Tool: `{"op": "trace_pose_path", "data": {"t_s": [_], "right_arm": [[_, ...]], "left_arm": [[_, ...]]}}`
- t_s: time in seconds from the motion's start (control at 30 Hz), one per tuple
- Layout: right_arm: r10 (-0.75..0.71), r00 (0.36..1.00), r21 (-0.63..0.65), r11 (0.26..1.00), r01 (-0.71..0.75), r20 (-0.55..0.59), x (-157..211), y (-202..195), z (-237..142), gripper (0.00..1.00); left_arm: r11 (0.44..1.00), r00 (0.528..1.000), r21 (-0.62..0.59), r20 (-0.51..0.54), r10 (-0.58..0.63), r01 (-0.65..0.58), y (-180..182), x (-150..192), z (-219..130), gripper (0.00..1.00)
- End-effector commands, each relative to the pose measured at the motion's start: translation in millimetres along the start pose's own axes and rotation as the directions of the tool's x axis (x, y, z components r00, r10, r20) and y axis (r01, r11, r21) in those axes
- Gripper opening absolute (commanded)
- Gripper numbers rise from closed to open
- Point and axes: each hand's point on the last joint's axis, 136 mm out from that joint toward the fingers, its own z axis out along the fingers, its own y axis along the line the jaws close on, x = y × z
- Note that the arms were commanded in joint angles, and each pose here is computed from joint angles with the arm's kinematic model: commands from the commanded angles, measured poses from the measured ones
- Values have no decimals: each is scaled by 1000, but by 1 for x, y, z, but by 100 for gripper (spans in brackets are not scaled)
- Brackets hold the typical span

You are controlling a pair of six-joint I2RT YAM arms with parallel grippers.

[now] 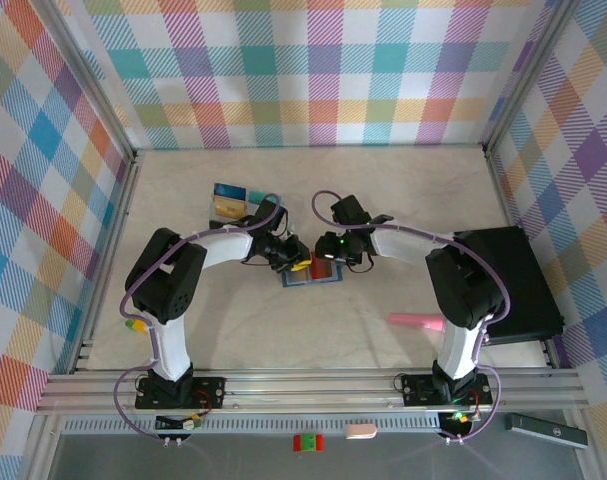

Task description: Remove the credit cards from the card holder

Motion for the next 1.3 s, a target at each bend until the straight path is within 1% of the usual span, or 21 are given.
{"op": "trace_pose_path", "data": {"t_s": [0.0, 0.2, 0.33, 0.5, 0.63, 0.7, 0.83, 0.97, 1.13, 1.17, 1.27], "right_arm": [[8, 1000, 1, 1000, -8, -26, 3, -5, 8, 46], [24, 998, 13, 1000, -23, -51, 9, -12, 14, 37], [31, 998, 19, 999, -30, -56, 10, -15, 16, 33], [32, 998, 18, 999, -31, -55, 10, -15, 15, 32], [30, 998, 18, 999, -29, -55, 10, -15, 14, 31], [30, 998, 18, 999, -29, -55, 11, -16, 14, 31], [33, 998, 16, 999, -32, -55, 12, -17, 14, 30], [39, 997, 8, 999, -39, -59, 14, -18, 16, 29], [44, 997, 5, 999, -44, -62, 15, -21, 17, 28], [46, 997, 4, 999, -45, -64, 15, -21, 17, 28], [45, 997, 3, 999, -45, -70, 16, -22, 18, 27]], "left_arm": [[1000, 1000, 27, -15, 7, -7, -10, -1, 5, 19], [1000, 1000, 27, -20, 7, -6, -11, -1, 7, 18], [1000, 1000, 0, -9, 4, -4, -6, -1, 4, 18], [998, 999, -40, 19, 39, -38, -6, 2, -5, 18], [993, 995, -79, 44, 93, -90, -11, 4, -11, 18], [989, 994, -113, 46, 99, -93, -8, 7, -14, 18], [984, 991, -141, 65, 116, -106, -6, 9, -13, 19], [984, 991, -136, 59, 124, -115, -9, 12, -6, 20], [981, 992, -163, 57, 116, -105, -1, 14, 1, 20], [983, 989, -144, 73, 126, -115, -6, 10, 2, 21], [985, 990, -129, 69, 122, -113, -7, 9, 5, 21]]}}
